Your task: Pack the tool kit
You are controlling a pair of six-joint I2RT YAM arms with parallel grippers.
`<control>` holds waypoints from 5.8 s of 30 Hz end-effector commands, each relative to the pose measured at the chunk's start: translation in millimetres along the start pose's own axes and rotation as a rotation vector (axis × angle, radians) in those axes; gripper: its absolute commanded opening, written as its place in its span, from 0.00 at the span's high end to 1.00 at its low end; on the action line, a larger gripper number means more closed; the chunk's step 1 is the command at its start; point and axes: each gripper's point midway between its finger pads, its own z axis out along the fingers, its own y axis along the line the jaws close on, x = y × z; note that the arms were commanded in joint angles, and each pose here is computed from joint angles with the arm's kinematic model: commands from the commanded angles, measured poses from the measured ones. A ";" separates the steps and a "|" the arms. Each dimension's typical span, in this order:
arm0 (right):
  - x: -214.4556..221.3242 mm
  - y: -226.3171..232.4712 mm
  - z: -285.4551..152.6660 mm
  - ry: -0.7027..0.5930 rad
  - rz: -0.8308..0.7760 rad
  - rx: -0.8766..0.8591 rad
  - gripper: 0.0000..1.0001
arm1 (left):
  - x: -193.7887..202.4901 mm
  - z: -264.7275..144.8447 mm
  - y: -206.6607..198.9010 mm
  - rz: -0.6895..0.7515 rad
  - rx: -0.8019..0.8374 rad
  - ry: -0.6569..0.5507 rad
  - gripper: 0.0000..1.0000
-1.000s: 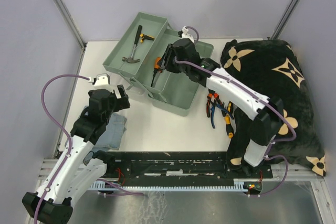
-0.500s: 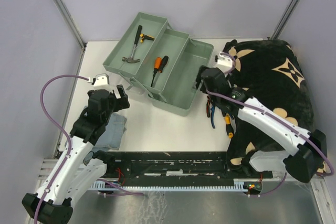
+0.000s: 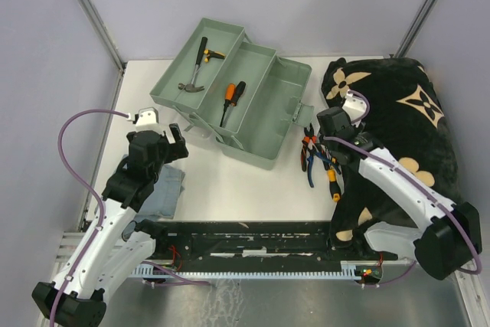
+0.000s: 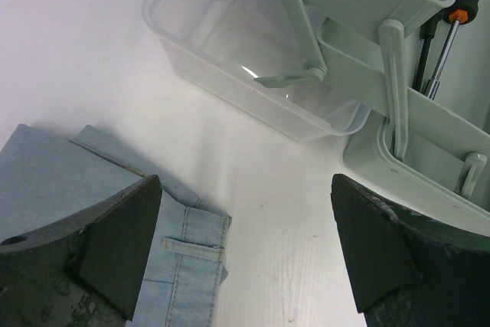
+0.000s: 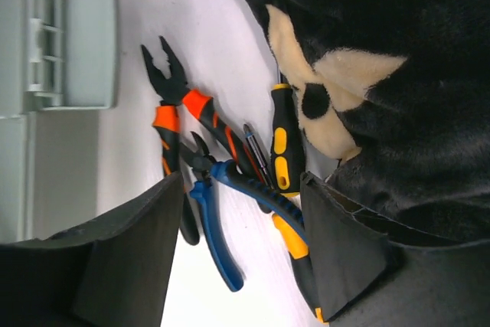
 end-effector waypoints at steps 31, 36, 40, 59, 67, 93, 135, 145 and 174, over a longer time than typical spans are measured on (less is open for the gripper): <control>78.3 -38.8 103.6 0.314 -0.166 0.325 0.56 | -13.2 -0.4 3.0 -0.013 -0.020 -0.048 0.04; 94.8 -40.9 107.3 0.357 -0.149 0.311 0.53 | -12.6 0.0 2.9 -0.012 -0.018 -0.046 0.04; 108.1 -33.2 108.0 0.396 -0.124 0.254 0.52 | -12.7 0.1 2.8 -0.011 -0.018 -0.046 0.03; 126.9 -5.0 103.1 0.494 -0.131 0.063 0.46 | -12.8 0.1 1.9 -0.010 -0.013 -0.046 0.04; 120.4 1.3 98.0 0.482 -0.133 0.015 0.66 | -12.6 0.3 2.2 -0.010 -0.014 -0.045 0.04; 60.6 6.9 55.7 0.302 -0.084 -0.110 0.85 | -12.5 0.0 0.3 -0.012 -0.002 -0.045 0.04; 120.0 -14.4 98.1 0.479 -0.138 0.015 0.71 | -11.8 1.7 0.8 -0.008 -0.006 -0.040 0.04; 61.2 -16.2 60.8 0.286 -0.062 -0.039 0.90 | -13.1 0.7 0.9 -0.011 -0.005 -0.045 0.05; -43.5 239.1 -71.2 0.190 0.230 -0.833 0.89 | -15.3 -2.2 2.1 -0.018 -0.004 -0.058 0.05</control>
